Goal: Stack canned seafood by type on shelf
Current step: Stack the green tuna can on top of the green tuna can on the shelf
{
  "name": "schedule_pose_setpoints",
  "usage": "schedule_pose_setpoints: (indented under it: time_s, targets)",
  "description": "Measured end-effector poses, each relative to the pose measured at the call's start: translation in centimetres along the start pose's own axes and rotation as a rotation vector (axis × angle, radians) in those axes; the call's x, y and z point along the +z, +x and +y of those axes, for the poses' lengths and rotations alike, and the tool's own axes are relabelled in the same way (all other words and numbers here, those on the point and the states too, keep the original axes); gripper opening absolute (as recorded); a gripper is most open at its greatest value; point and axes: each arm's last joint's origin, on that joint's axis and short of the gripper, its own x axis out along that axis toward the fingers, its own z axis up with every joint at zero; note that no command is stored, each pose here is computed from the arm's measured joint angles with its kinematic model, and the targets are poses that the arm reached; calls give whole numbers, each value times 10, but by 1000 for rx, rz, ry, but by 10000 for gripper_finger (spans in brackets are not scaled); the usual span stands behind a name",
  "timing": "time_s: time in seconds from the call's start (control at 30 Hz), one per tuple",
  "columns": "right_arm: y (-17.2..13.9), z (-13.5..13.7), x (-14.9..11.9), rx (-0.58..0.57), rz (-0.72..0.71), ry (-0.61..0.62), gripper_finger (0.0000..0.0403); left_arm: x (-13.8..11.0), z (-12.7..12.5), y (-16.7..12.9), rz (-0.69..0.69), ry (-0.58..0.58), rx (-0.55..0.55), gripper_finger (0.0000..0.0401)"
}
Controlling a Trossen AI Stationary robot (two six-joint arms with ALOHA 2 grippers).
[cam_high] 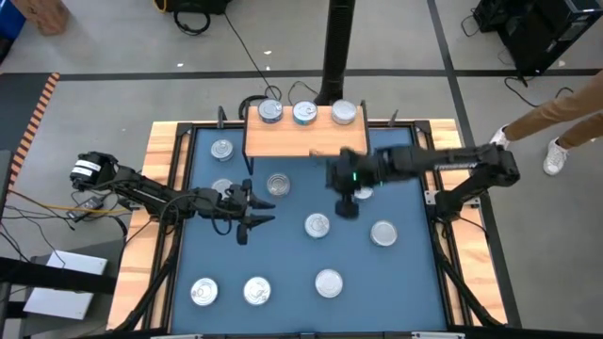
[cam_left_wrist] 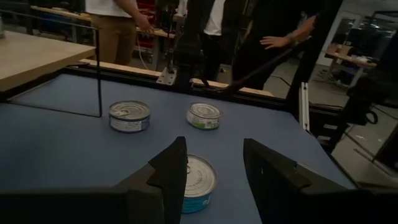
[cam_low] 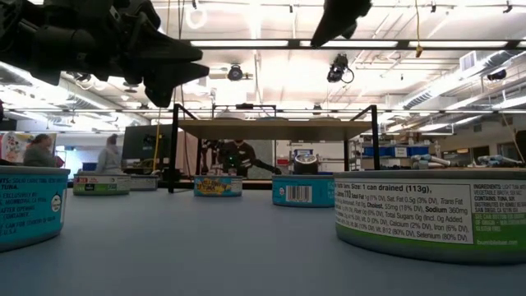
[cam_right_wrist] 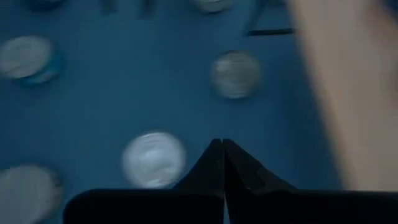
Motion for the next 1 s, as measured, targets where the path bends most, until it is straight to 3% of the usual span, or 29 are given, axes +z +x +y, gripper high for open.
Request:
schedule_pose_setpoints:
  time_s: [0.23,0.4,0.6,0.77,1.0]
  targets:
    - [22,76,-34,160,-17,34,1,0,0,0,3,16,-16,161]
    - [39,111,-65,243,-58,59,1,0,0,0,4,22,-16,161]
    - [58,128,-101,305,-96,118,1,0,-1,0,6,39,-20,161]
    - [67,132,-122,324,-116,126,1,-2,-5,-1,21,61,-88,161]
    - [85,141,-128,370,-127,119,1,-4,-22,-1,54,155,-161,145]
